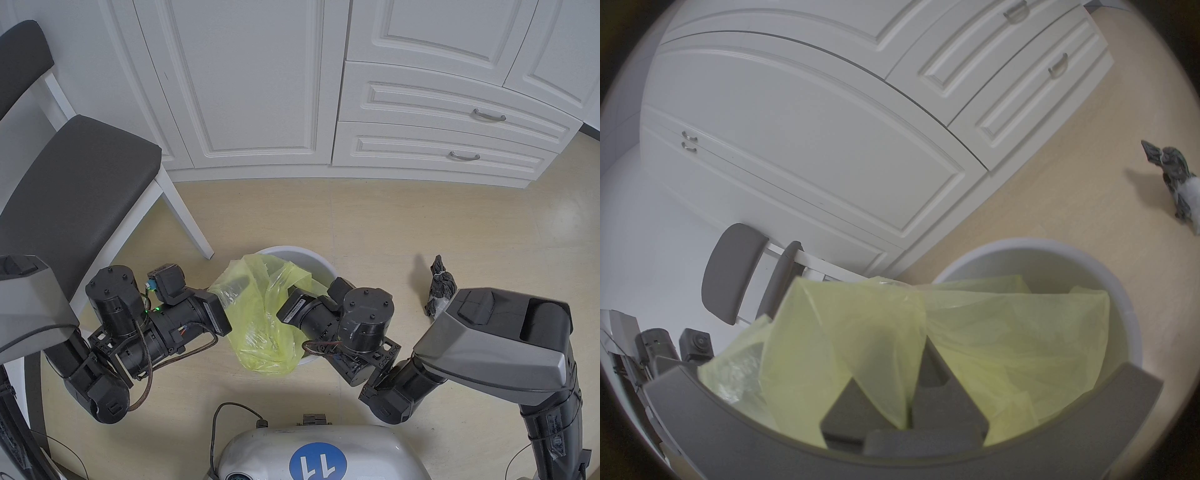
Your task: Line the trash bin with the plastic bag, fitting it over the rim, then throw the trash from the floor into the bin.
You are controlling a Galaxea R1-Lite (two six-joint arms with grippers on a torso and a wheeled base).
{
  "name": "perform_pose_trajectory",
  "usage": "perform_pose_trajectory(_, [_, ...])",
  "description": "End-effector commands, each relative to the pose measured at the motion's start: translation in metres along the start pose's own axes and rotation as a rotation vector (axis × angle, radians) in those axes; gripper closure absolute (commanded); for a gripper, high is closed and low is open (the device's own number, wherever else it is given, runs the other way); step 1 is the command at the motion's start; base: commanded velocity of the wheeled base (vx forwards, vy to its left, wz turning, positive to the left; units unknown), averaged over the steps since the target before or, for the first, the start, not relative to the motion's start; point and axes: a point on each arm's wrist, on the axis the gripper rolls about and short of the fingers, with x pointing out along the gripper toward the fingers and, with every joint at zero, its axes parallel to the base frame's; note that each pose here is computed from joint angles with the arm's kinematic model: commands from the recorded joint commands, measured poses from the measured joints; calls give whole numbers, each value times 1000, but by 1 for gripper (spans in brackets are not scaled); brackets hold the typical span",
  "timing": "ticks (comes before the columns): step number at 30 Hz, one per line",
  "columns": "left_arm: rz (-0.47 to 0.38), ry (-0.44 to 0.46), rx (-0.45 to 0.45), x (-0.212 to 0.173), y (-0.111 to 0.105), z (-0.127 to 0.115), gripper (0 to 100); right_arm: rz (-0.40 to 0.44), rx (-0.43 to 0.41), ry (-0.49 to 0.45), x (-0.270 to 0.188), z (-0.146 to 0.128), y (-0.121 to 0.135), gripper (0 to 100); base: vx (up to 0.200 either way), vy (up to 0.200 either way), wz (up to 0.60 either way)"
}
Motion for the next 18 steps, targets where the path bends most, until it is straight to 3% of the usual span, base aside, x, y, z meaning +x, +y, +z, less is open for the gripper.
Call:
perform_pose_trajectory(1, [-1, 5, 7, -1, -1, -1, 100, -36, 5, 21, 3, -10, -18, 100, 0, 0, 0])
perform_pose_trajectory(7, [-8, 55, -7, 9, 0, -18, 100, -65, 1, -14, 11, -1, -36, 100, 0, 0, 0])
perform_pose_trajectory(11, [-6, 73, -20, 14, 2, -25, 100, -61, -8, -54, 12, 12, -32, 100, 0, 0, 0])
perform_pose_trajectory(13, [-3, 74, -25, 16, 4, -26, 100, -44, -38, -84, 8, 33, -18, 100, 0, 0, 0])
perform_pose_trajectory(18, [14, 38, -20, 14, 10, -16, 100, -79, -169, -134, 7, 64, -23, 100, 0, 0, 0])
